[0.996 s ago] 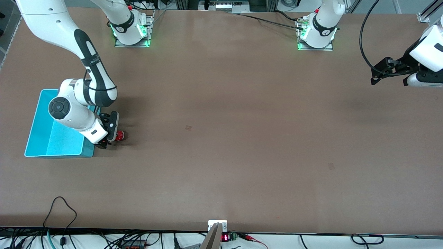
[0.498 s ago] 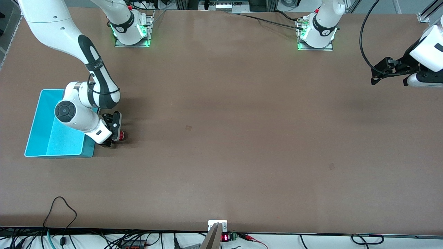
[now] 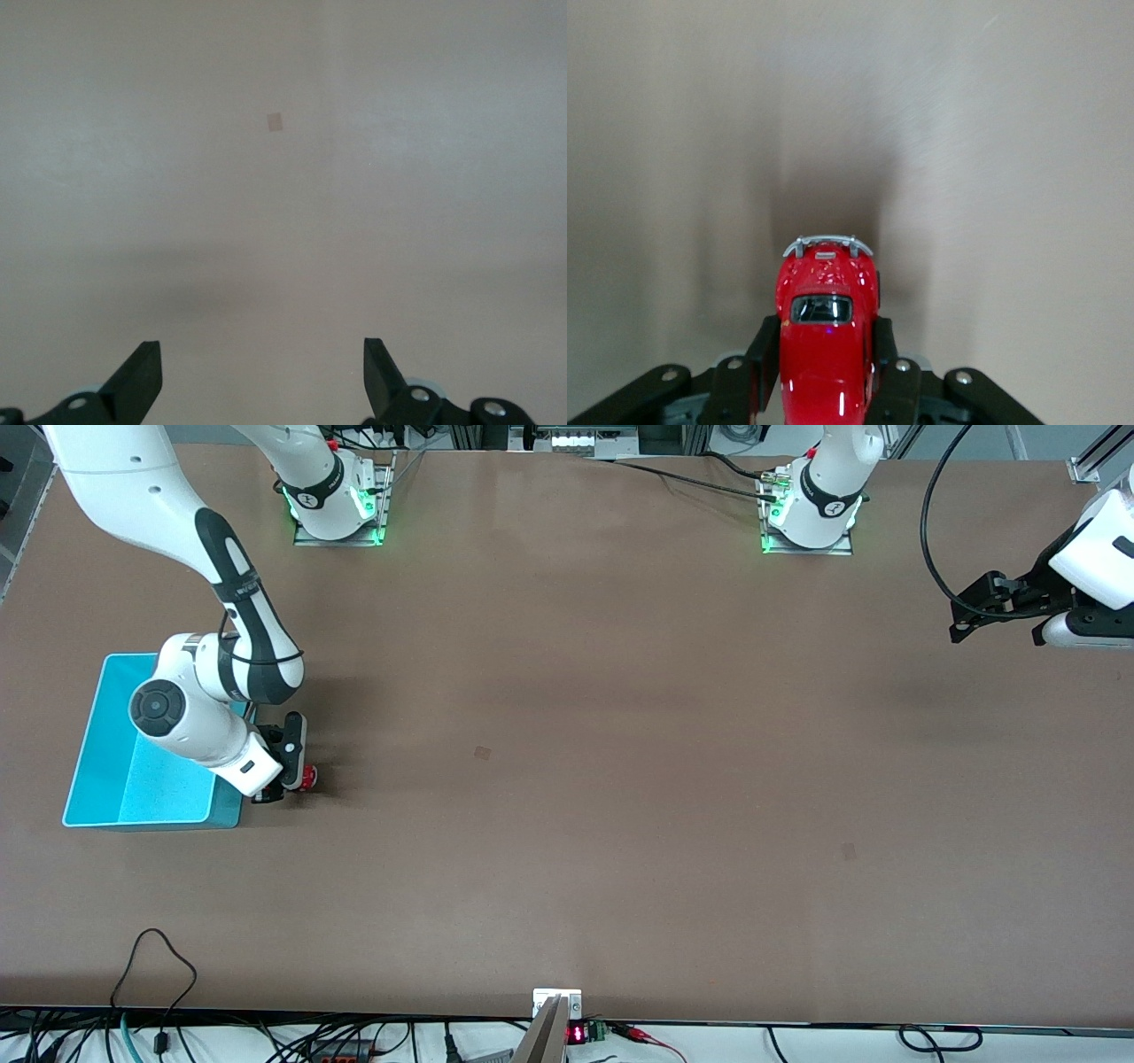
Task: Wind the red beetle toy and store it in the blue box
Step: 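Lift the car with the right gripper and carry it over the box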
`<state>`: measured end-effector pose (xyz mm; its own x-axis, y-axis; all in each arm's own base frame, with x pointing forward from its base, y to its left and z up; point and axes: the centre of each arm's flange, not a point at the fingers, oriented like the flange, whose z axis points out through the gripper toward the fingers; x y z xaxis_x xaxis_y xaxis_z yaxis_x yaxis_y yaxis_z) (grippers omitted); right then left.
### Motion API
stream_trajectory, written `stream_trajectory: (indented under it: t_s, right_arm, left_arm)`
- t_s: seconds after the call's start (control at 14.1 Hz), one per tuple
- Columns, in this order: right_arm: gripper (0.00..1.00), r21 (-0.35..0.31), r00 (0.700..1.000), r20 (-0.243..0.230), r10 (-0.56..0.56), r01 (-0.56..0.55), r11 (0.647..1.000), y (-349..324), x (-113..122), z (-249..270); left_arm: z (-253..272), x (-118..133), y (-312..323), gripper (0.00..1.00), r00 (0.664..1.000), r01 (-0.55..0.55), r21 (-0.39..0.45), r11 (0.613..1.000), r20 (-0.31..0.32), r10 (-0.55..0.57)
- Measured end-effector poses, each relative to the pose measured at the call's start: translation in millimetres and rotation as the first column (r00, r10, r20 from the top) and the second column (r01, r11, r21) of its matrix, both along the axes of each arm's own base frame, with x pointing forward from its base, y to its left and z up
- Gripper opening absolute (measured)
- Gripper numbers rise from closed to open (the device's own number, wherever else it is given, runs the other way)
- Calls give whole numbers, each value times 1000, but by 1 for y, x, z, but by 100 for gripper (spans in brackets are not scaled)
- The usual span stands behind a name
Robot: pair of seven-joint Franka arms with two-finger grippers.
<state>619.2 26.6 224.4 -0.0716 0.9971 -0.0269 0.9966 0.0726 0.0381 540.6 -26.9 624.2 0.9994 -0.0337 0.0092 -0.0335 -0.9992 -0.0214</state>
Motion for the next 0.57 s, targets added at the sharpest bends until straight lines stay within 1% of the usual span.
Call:
stream_trajectory:
  t_s: [0.14,0.21,0.28,0.36,0.43,0.57]
  right_arm:
    - [46,32,997,69,-16,14,999,16,8,45]
    - [46,51,995,95,-41,36,998,25,9,70]
    - [46,66,992,106,-72,65,996,32,8,94]
    - [46,76,989,101,-111,103,992,33,5,114]
    - [46,81,984,84,-155,148,986,27,1,127]
    - [46,77,971,53,-235,230,970,-12,-3,138]
  left_arm:
    - [0,0,0,100,1000,0,0,1000,0,0]
    - [0,0,0,100,1000,0,0,1000,-1,0]
    - [0,0,0,100,1000,0,0,1000,-1,0]
    - [0,0,0,100,1000,0,0,1000,-1,0]
    - [0,0,0,100,1000,0,0,1000,-1,0]
    - [-1,-1,0,100,1000,-1,0,1000,-8,1]
